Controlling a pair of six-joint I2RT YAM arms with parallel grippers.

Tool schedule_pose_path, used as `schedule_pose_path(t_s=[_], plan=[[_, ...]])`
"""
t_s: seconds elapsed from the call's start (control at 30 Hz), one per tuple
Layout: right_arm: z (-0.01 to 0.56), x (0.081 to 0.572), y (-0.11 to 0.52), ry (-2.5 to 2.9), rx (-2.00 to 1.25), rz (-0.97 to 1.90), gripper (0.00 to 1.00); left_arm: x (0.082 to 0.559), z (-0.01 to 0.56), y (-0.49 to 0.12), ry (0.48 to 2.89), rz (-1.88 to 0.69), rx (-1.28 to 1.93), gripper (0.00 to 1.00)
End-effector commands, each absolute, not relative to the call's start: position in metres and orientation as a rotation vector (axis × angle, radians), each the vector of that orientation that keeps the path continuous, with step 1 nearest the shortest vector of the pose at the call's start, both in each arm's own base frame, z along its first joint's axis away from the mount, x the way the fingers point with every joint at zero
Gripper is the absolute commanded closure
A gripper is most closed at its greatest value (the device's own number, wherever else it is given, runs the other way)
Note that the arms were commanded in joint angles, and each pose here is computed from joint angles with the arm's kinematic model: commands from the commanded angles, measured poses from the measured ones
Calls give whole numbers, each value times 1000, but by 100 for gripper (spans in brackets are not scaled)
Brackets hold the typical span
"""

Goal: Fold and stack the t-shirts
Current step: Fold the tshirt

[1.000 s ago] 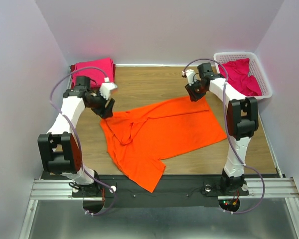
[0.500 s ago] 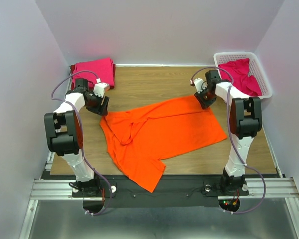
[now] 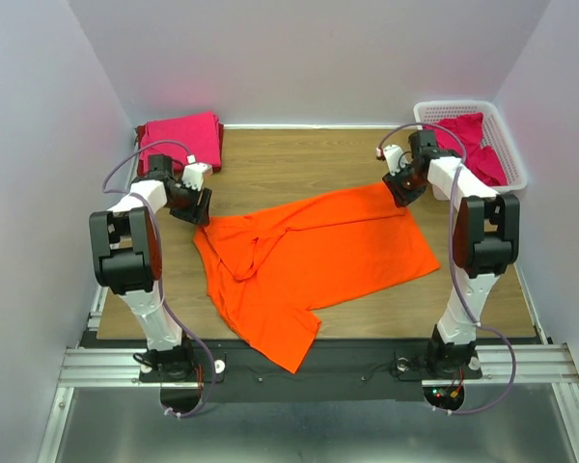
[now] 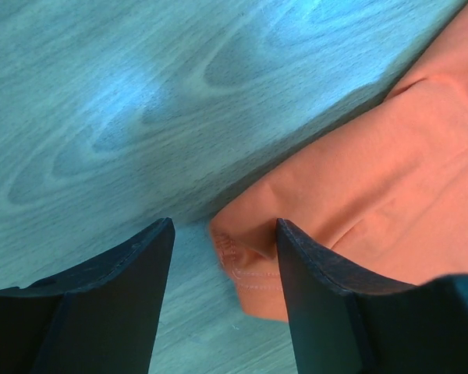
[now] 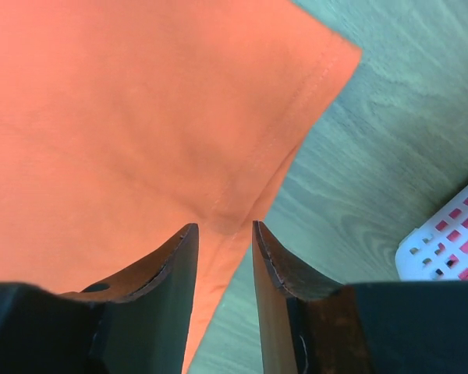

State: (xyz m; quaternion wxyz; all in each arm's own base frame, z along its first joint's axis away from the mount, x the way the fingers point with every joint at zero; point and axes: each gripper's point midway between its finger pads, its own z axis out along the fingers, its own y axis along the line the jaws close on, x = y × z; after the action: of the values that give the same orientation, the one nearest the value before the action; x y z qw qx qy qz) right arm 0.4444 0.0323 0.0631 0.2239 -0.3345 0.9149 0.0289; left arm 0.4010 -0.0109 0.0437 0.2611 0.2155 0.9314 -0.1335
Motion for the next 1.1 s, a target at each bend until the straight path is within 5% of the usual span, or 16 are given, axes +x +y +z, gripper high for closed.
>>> schedule_pose_path(t_s=[0.0,0.5,1.07], plan=[[85,433,49,2455,-1010,155,60,403,44,-12,2521,-407,557,36],[57,415,81,2439,-1242,161,59,404,28,-12,2564,-455,532,66],[31,434,71,2440,-1259,27,68,414,21,-11,2575,-464,527,82]])
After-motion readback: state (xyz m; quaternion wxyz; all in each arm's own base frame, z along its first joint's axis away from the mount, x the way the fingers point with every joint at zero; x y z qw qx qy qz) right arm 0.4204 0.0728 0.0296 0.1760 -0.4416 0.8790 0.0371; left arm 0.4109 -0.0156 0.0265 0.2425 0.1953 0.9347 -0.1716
